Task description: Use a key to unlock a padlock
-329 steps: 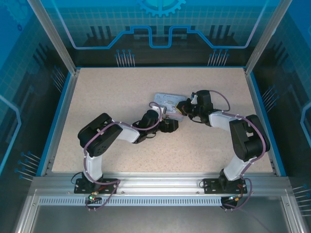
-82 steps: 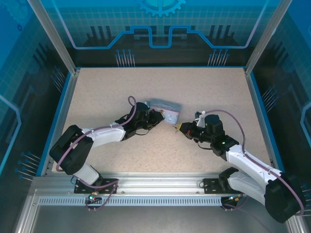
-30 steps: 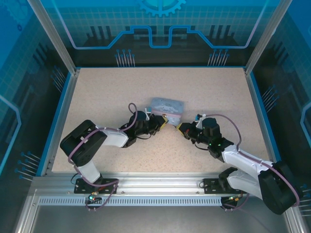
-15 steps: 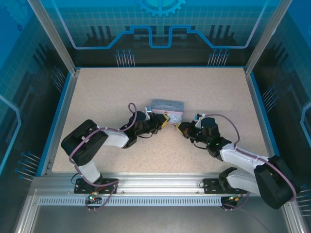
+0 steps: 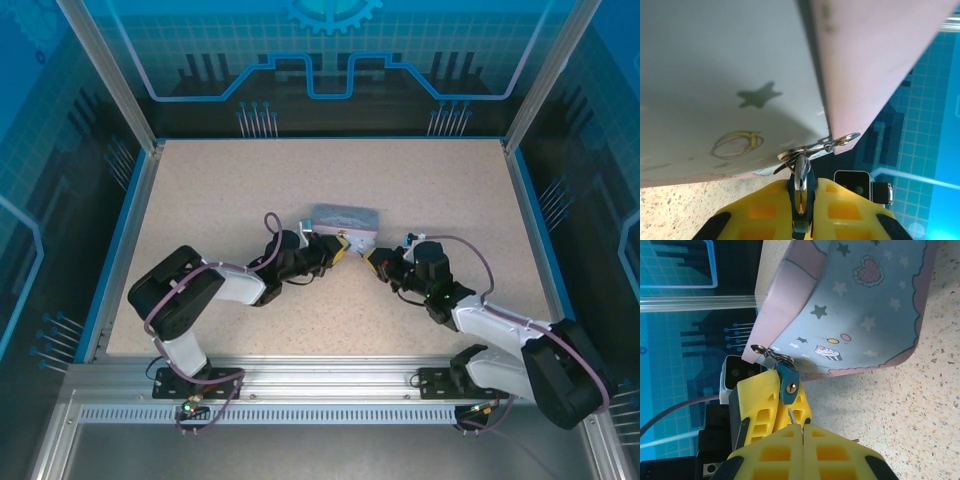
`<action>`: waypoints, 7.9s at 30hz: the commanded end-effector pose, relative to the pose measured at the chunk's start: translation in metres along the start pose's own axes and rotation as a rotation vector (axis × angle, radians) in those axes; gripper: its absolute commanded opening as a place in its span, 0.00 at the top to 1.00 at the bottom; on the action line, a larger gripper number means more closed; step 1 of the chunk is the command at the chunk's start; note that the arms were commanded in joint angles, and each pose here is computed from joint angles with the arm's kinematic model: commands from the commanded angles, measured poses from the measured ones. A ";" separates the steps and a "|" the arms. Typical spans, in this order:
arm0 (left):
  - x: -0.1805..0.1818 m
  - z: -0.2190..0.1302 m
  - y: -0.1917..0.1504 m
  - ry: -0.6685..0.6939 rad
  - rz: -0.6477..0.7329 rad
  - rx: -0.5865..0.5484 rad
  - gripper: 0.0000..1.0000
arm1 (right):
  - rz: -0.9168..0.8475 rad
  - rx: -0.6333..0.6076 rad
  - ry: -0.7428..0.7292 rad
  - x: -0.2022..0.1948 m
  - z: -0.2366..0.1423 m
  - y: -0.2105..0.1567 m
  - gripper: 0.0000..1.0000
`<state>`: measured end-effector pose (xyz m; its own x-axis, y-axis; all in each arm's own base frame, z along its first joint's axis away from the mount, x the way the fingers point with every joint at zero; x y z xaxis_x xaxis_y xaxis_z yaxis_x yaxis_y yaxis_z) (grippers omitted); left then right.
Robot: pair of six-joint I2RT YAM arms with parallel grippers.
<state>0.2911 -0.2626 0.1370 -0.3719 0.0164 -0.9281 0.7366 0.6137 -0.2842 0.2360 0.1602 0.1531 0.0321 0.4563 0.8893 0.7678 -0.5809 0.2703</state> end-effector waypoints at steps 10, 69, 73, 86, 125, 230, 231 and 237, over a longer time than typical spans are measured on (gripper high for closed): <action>-0.012 -0.001 -0.003 -0.082 0.013 -0.001 1.00 | 0.023 0.006 0.061 0.016 0.015 0.002 1.00; -0.008 0.002 -0.008 -0.069 0.025 0.005 1.00 | 0.031 -0.037 0.052 0.019 0.024 0.013 1.00; -0.005 0.002 -0.007 -0.064 0.024 0.001 1.00 | 0.031 -0.040 0.052 0.020 0.023 0.014 1.00; -0.008 0.004 -0.008 -0.082 0.009 0.004 1.00 | 0.034 -0.034 0.044 0.015 0.028 0.013 1.00; -0.003 0.008 -0.022 -0.091 0.007 0.034 1.00 | -0.074 0.027 0.006 0.022 0.049 0.031 1.00; 0.023 0.008 -0.012 -0.019 0.018 -0.036 1.00 | -0.003 0.235 0.139 0.052 0.093 0.002 0.32; 0.021 0.008 -0.011 -0.018 0.019 -0.036 1.00 | -0.015 0.240 0.134 0.052 0.089 0.002 0.28; 0.017 0.007 -0.006 -0.007 0.018 -0.045 1.00 | -0.097 0.260 0.088 0.042 0.054 0.004 0.15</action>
<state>0.2880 -0.2640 0.1154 -0.3532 0.0130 -0.9355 0.6699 0.7015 -0.2432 0.2891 0.2168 0.1505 0.0308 0.4496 0.8927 0.8795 -0.4365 0.1895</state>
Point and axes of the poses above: each hand's point on the last joint's axis, 136 mm out from that joint toward the fingers, its own z axis out along the fingers, its own x axis along the line the jaws close on, y = z × x, the point moved 7 cm from there along -z, back along the fingers, and after that the axes turned 14 degrees about -z, right-handed, at the moved point
